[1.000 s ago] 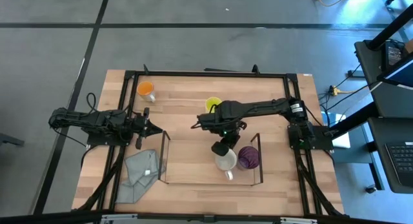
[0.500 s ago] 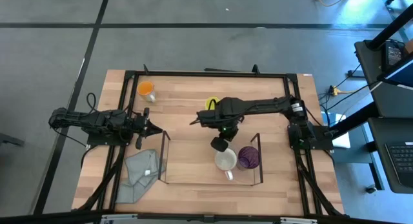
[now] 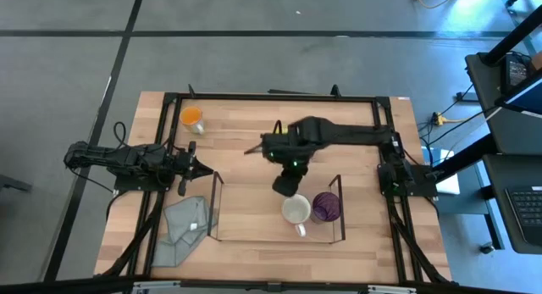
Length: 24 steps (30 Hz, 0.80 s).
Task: Stack small to large cups/mugs on shelf
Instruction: Put the orange mug on the shelf
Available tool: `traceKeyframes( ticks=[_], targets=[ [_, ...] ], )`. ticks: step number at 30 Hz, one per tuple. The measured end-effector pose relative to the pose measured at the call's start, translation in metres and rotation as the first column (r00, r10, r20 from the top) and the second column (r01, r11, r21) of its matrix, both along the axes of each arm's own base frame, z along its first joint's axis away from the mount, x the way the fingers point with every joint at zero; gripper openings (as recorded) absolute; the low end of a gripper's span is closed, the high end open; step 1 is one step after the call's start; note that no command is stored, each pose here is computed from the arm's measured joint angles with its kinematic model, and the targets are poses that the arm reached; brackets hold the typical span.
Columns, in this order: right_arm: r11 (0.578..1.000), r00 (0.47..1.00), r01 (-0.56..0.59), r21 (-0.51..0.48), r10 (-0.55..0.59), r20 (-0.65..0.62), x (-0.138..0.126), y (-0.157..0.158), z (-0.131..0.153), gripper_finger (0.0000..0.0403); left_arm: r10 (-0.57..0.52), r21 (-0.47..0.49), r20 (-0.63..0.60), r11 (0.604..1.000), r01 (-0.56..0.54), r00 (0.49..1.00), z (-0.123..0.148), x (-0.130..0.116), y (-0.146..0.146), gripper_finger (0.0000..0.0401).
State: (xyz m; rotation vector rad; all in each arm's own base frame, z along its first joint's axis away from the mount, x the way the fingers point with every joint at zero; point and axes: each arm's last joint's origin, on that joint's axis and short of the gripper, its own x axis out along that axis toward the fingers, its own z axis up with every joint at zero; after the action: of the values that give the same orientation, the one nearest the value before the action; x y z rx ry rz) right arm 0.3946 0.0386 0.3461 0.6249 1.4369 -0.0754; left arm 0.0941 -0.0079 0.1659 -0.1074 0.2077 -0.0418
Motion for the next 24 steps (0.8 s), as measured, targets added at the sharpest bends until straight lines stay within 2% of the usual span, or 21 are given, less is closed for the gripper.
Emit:
traceKeyframes(
  ticks=[7, 14, 18, 21, 24],
  targets=[
    [0.992, 0.993, -0.117, 0.042, 0.117, -0.003, -0.007, 0.047, 0.001, 0.0004, 0.0, 0.0, 0.0, 1.0, 0.0, 1.0, 0.0, 0.0, 0.0, 0.0025],
    [0.982, 0.981, -0.189, 0.024, 0.189, -0.029, -0.021, 0.097, -0.003, 0.0003, 0.0, 0.0, 0.0, 1.0, 0.0, 1.0, 0.0, 0.0, 0.0, 0.0025],
    [0.984, 0.985, -0.172, -0.052, 0.171, -0.035, -0.032, 0.125, -0.003, 0.0002, 0.0, 0.0, 0.0, 1.0, 0.0, 1.0, 0.0, 0.0, 0.0, 0.0025],
    [0.974, 0.991, -0.133, -0.184, 0.135, -0.004, -0.042, 0.147, -0.004, 0.0002, 0.0, 0.0, 0.0, 1.0, 0.0, 1.0, 0.0, 0.0, 0.0, 0.0025],
    [0.957, 0.996, -0.047, -0.288, 0.066, 0.058, -0.051, 0.166, -0.004, 0.0002, 0.0, 0.0, 0.0, 1.0, 0.0, 1.0, 0.0, 0.0, 0.0, 0.0025]
  ],
)
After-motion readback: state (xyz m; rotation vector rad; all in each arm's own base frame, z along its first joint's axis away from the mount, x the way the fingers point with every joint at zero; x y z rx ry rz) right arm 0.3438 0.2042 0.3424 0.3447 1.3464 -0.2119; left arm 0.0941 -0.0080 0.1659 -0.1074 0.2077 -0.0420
